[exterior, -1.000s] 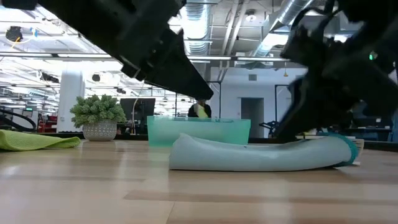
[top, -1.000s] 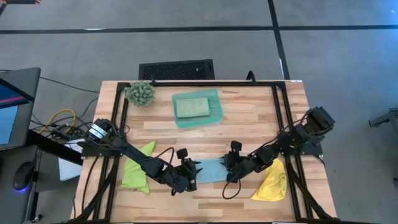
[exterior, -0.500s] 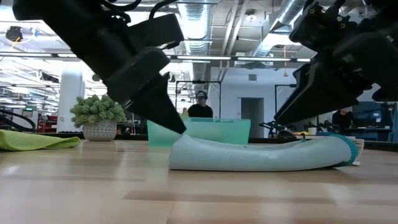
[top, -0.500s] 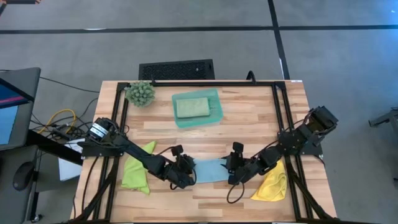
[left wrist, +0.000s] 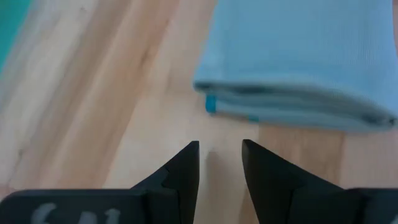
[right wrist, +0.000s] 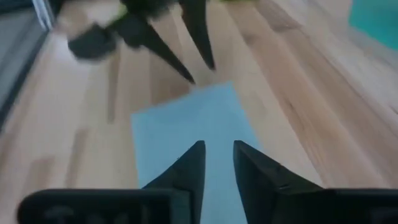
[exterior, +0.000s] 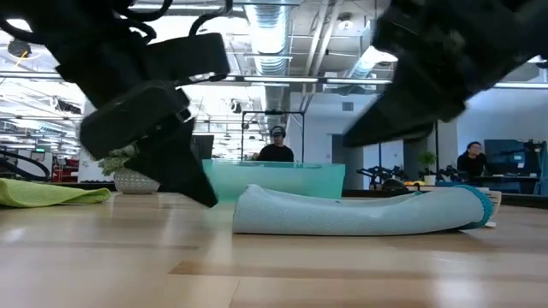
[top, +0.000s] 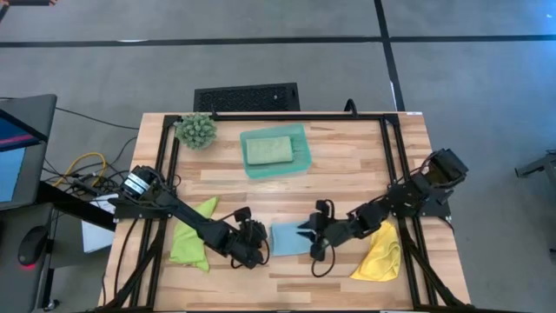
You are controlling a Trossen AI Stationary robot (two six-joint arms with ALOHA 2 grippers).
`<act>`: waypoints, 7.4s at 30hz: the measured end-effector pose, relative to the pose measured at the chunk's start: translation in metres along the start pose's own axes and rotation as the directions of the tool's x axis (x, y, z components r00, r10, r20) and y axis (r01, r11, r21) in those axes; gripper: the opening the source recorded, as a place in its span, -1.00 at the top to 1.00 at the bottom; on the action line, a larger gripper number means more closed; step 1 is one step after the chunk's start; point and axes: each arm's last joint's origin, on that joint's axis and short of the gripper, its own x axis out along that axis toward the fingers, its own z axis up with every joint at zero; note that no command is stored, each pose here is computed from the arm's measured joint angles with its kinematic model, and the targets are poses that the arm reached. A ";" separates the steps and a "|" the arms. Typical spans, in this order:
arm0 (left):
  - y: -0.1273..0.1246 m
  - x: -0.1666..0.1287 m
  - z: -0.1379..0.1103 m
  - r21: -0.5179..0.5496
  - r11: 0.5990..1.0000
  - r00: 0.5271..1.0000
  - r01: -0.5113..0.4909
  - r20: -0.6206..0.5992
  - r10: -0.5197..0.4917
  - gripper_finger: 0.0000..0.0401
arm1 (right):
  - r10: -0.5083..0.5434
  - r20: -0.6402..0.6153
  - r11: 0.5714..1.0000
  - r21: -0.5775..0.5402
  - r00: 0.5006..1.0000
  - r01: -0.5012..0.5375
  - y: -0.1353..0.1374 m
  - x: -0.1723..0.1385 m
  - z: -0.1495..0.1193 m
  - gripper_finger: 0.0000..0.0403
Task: Fold microfiber towels
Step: Put the blue towel into the bin
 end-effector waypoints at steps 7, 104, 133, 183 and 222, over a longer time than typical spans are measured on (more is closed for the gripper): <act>0.000 0.002 0.004 -0.004 1.000 0.998 -0.001 0.061 0.001 0.43 | 0.048 0.053 0.996 0.072 0.997 -0.052 -0.007 0.041 0.002 0.78; 0.014 -0.084 -0.044 0.125 0.985 0.958 -0.122 0.274 0.084 0.43 | 0.141 -0.053 0.893 -0.424 0.989 -0.150 0.035 0.075 0.039 0.88; 0.044 -0.158 -0.040 0.071 0.931 0.765 -0.357 0.594 0.248 0.43 | -0.118 0.175 0.915 -0.364 0.977 0.176 -0.253 0.022 0.169 0.91; 0.046 -0.120 -0.035 0.064 0.946 0.866 -0.318 0.424 0.263 0.43 | -0.267 -0.087 0.810 -0.560 0.960 0.175 -0.193 0.166 0.141 0.88; 0.046 -0.119 -0.036 0.054 0.957 0.886 -0.284 0.396 0.240 0.43 | 0.237 -0.159 0.891 -0.359 0.958 -0.279 -0.178 0.155 0.145 0.45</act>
